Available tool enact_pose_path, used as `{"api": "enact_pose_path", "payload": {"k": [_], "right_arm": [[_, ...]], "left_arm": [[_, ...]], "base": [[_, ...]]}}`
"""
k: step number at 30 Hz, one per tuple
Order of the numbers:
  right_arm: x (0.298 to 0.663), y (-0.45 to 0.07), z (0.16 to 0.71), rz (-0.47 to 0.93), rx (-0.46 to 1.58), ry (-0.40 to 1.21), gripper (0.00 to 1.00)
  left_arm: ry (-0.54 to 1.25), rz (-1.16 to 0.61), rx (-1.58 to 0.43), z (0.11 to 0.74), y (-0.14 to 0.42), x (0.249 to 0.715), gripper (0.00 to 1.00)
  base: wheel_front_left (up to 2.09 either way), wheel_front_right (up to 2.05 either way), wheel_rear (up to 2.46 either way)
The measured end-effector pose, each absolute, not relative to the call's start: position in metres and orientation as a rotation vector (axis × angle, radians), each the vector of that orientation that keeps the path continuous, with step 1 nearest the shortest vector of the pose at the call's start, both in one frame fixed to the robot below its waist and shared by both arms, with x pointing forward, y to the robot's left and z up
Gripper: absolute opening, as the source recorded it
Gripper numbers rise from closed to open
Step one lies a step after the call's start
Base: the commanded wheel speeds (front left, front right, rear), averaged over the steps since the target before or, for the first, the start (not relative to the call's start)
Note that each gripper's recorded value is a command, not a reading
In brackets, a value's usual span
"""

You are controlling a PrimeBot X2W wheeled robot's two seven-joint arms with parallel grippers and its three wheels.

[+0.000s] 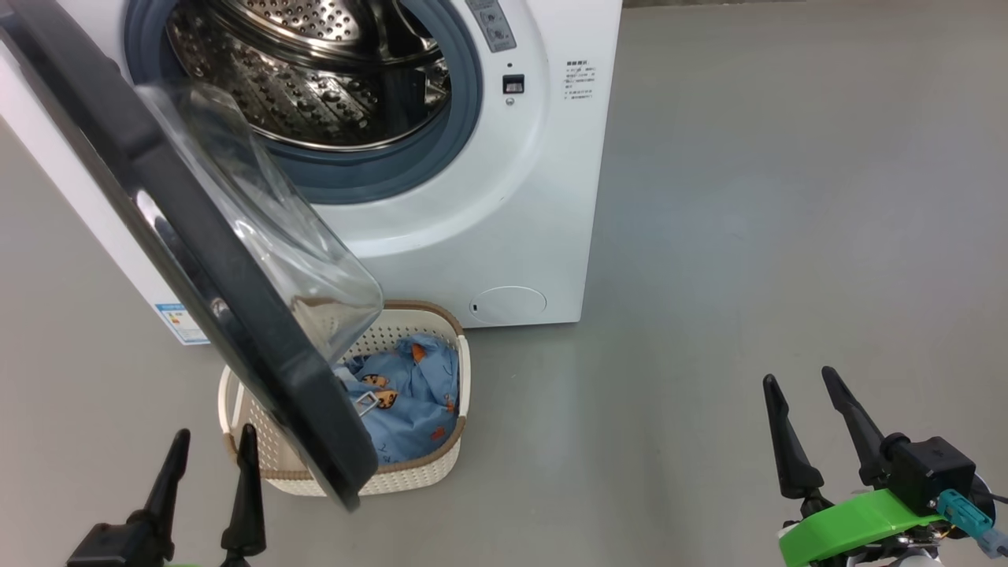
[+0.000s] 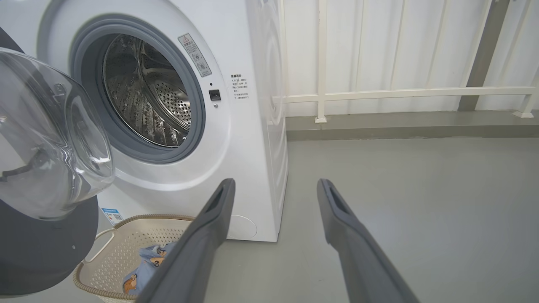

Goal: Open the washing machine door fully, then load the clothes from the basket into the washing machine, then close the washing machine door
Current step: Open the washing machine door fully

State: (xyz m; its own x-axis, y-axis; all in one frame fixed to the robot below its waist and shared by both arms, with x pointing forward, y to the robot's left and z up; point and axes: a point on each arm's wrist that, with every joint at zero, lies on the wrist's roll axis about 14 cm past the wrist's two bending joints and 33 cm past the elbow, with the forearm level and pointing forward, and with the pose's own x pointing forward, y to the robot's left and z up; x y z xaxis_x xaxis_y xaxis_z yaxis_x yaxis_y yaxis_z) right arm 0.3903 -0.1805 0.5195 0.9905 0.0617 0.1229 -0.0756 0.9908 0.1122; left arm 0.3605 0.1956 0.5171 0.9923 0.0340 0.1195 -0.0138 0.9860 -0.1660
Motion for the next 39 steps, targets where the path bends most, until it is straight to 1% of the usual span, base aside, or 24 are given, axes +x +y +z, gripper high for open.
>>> {"api": "enact_pose_path", "payload": {"k": [7, 8, 9, 10, 15, 19, 23, 27, 30, 33, 36, 39], "right_arm": [[0.389, -0.180, 0.514, 0.068, 0.120, -0.103, 1.00], [0.389, -0.180, 0.514, 0.069, 0.120, -0.101, 1.00], [0.389, -0.180, 0.513, 0.069, 0.121, -0.100, 1.00], [0.389, -0.180, 0.513, 0.069, 0.121, -0.098, 1.00], [0.390, -0.178, 0.511, 0.072, 0.121, -0.094, 1.00], [0.390, -0.178, 0.512, 0.073, 0.122, -0.095, 1.00], [0.390, -0.177, 0.512, 0.075, 0.127, -0.096, 1.00], [0.391, -0.176, 0.512, 0.076, 0.132, -0.097, 1.00], [0.391, -0.175, 0.513, 0.079, 0.133, -0.098, 1.00], [0.391, -0.175, 0.512, 0.079, 0.134, -0.096, 1.00], [0.390, -0.175, 0.512, 0.079, 0.134, -0.096, 1.00], [0.390, -0.175, 0.512, 0.077, 0.145, -0.095, 1.00]], "left_arm": [[-0.122, 0.006, -0.167, 0.517, 0.192, 0.360, 1.00], [-0.119, 0.004, -0.167, 0.516, 0.191, 0.360, 0.70], [-0.114, 0.002, -0.168, 0.515, 0.190, 0.359, 0.28], [-0.111, 0.002, -0.168, 0.514, 0.190, 0.359, 0.00], [-0.121, 0.003, -0.168, 0.517, 0.192, 0.359, 0.00], [-0.178, 0.053, -0.154, 0.534, 0.209, 0.359, 0.00], [-0.274, 0.096, -0.150, 0.563, 0.227, 0.357, 0.00], [-0.433, 0.101, -0.143, 0.613, 0.233, 0.357, 0.00], [-0.561, 0.047, -0.142, 0.654, 0.221, 0.355, 0.00], [-0.642, -0.034, -0.149, 0.680, 0.198, 0.352, 0.00], [-0.680, -0.126, -0.171, 0.693, 0.171, 0.349, 0.00], [-0.669, -0.224, -0.198, 0.692, 0.140, 0.348, 0.00]], "base": [[0.00, 0.00, 0.00], [0.00, 0.00, 0.00], [0.00, 0.00, 0.00], [0.00, 0.00, 0.00], [0.00, 0.00, 0.00], [0.00, 0.00, 0.00], [0.00, 0.00, 0.00], [0.00, 0.00, 0.00], [0.00, 0.00, 0.00], [0.00, 0.00, 0.00], [0.00, 0.00, 0.00], [0.00, 0.00, 0.00]]}}
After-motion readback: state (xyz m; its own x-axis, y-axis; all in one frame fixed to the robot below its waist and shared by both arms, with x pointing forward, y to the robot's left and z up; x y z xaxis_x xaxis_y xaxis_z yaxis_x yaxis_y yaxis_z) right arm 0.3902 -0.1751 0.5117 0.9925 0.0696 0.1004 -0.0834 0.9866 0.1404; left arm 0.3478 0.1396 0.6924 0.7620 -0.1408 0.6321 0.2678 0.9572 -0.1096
